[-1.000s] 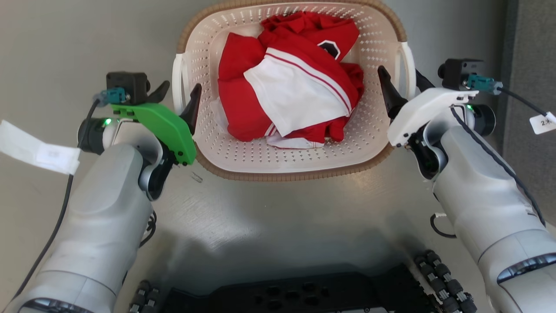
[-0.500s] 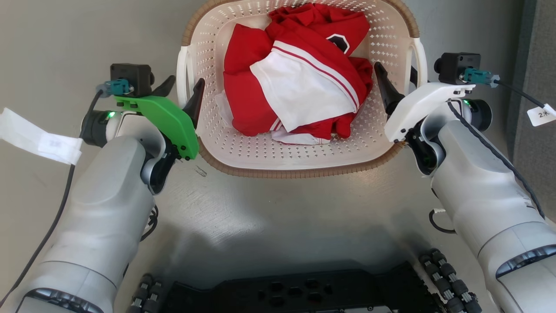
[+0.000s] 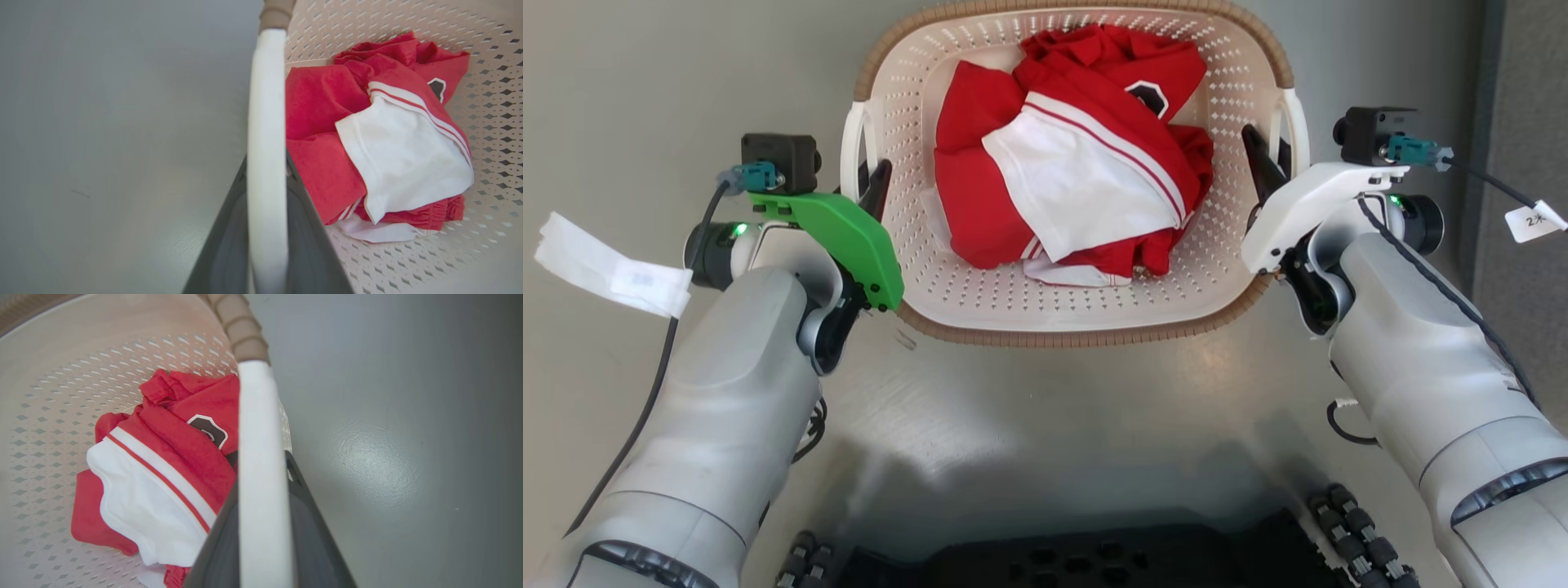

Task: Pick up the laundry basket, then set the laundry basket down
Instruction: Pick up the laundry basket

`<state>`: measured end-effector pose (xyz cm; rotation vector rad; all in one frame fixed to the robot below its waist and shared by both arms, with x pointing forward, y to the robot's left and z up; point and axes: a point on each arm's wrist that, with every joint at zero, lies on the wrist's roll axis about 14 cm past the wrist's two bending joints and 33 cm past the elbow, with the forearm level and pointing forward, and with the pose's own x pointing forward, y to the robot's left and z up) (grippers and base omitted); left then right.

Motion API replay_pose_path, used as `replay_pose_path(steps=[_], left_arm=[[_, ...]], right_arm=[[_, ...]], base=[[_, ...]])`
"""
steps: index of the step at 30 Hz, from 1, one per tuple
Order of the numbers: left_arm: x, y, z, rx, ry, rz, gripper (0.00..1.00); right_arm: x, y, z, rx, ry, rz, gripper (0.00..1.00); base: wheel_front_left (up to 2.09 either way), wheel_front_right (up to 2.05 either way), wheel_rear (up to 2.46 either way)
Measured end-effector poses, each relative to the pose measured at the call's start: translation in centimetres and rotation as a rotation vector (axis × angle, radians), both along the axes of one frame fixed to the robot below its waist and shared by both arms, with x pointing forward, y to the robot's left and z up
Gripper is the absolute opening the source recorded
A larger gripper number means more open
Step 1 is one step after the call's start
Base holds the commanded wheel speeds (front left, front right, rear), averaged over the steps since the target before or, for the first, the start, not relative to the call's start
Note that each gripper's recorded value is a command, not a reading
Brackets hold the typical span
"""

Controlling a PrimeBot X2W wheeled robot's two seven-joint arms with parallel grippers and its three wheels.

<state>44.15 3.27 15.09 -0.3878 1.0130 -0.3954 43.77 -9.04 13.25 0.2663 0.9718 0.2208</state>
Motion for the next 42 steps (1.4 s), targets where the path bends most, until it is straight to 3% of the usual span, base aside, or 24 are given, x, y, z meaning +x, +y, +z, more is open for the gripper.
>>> replay_pose_path(steps=[22,34,42], left_arm=[[-1.7,0.3,7.1,-0.027,-0.04,0.07,0.0],[-3.3,0.3,11.3,-0.027,-0.072,0.058,0.0],[-5.6,-0.2,13.4,-0.037,-0.06,0.049,0.0]], right_arm=[[-1.5,0.3,7.7,0.033,-0.051,-0.013,0.0],[-2.5,1.0,12.7,0.044,-0.076,0.041,0.0],[-5.2,0.7,14.6,0.029,-0.061,0.056,0.0]], base=[[0.0,0.0,0.0],[0.0,0.0,0.0],[0.0,0.0,0.0]])
